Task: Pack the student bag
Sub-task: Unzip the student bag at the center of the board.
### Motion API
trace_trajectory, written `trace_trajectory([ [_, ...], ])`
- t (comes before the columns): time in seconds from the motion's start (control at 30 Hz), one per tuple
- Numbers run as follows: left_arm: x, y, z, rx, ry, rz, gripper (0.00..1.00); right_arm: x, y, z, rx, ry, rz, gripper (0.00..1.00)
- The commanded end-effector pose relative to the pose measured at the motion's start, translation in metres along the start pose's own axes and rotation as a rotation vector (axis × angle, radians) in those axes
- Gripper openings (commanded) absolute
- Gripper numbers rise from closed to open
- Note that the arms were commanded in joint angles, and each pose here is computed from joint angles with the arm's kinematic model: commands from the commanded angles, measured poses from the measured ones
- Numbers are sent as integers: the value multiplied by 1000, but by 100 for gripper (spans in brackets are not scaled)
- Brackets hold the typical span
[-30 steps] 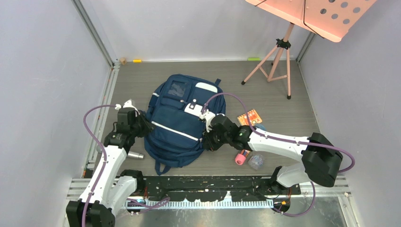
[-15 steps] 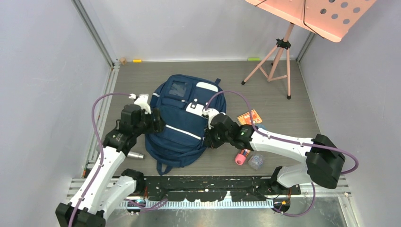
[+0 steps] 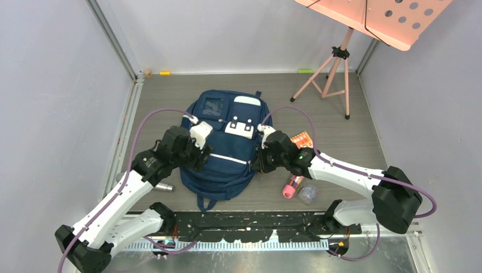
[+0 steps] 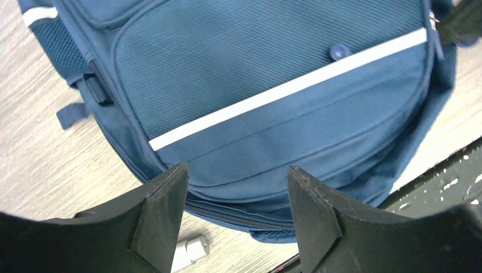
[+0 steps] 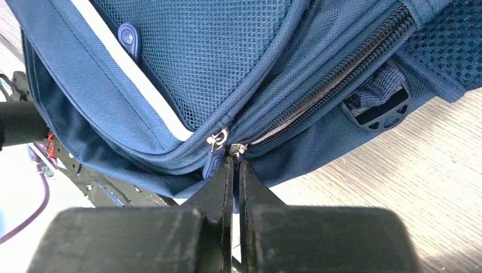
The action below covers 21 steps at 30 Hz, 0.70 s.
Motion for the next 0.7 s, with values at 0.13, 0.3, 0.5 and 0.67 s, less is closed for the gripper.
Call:
trace_trajectory([
  [0.13, 2, -29, -6, -299, -25, 154, 68, 6, 0, -25, -46, -141, -75, 1],
  [0.3, -20, -53, -8, -425, 4, 219, 72, 7, -1, -25, -58, -144, -90, 1],
  [0.5, -37, -64, -6, -529, -38, 202, 75, 10, 0, -24, -83, -163, -129, 1],
  [0.67, -50, -66, 1, -553, 1, 214, 79, 12, 0, -25, -92, -171, -141, 1],
])
Point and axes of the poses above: each gripper's point midway between its finger pads, its own x axis back along the fingers, its own y axis along the line the jaws close on, z = x × y, the point moved 10 cm from there along x, back along the fingers, and after that the axes turned 7 degrees about x, right-handed, at the moved point
